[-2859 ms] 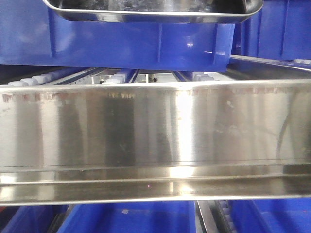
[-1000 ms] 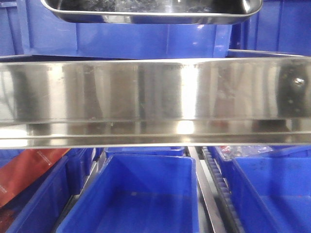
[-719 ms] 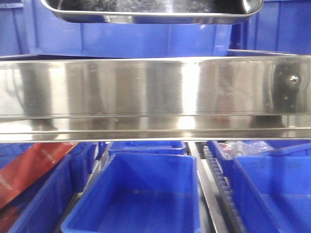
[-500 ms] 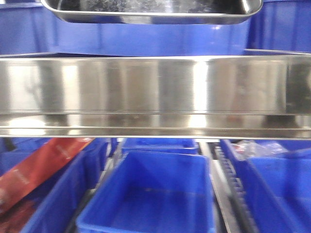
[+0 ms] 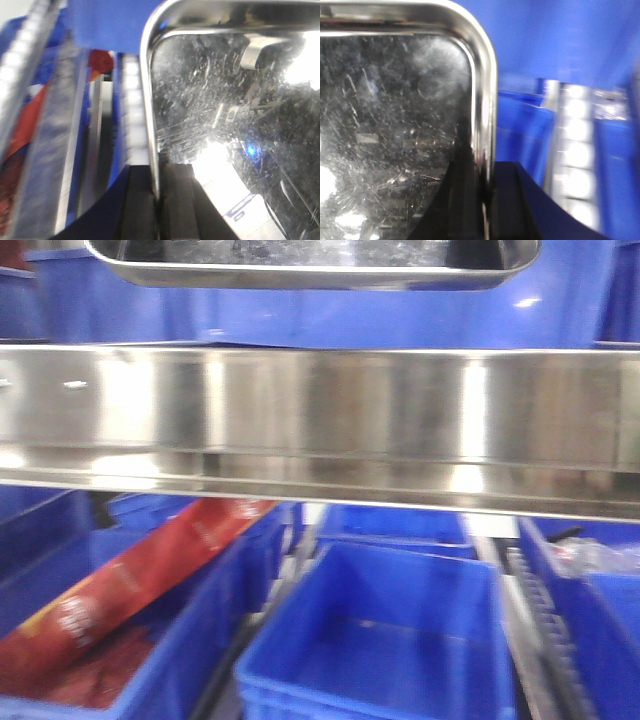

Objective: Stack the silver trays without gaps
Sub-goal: 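Hold the tray with both grippers while driving along the bin rack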

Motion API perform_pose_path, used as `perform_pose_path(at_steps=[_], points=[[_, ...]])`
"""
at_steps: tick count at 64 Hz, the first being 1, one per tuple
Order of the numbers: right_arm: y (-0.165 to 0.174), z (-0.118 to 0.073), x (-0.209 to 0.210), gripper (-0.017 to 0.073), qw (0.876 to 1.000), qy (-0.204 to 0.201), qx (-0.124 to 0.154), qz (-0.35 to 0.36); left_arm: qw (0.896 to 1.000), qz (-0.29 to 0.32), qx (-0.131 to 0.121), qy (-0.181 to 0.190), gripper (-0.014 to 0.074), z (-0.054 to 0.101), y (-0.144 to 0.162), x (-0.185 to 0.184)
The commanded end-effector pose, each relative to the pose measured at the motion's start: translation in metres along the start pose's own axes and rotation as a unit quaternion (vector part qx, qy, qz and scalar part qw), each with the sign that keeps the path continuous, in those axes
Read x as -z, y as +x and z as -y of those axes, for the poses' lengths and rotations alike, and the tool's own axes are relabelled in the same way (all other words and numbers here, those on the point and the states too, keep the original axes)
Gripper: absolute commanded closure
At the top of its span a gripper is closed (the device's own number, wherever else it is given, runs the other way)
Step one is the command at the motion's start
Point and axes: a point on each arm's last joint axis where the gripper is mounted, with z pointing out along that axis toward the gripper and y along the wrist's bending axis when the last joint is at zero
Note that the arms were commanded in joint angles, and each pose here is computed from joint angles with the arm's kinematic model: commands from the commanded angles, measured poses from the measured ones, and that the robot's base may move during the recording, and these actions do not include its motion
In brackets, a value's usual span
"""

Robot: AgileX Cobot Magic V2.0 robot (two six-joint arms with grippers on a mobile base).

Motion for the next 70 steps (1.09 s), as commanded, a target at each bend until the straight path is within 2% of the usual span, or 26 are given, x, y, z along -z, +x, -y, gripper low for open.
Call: perform_pose_path(at_steps=[1,70], points=[[-0.0244,-0.0361,0.0125,0.0636,0.974,-0.186,-0.002,0.132,0.995,0.074,0.006,0.073,0.0612,0.0178,-0.0159,0.0087],[-0.0245,-0.0362,0.0126,0.0636,0.973,-0.187,-0.002,0.132,0.995,0.074,0.006,0.073,0.0612,0.0178,-0.0159,0.0087]])
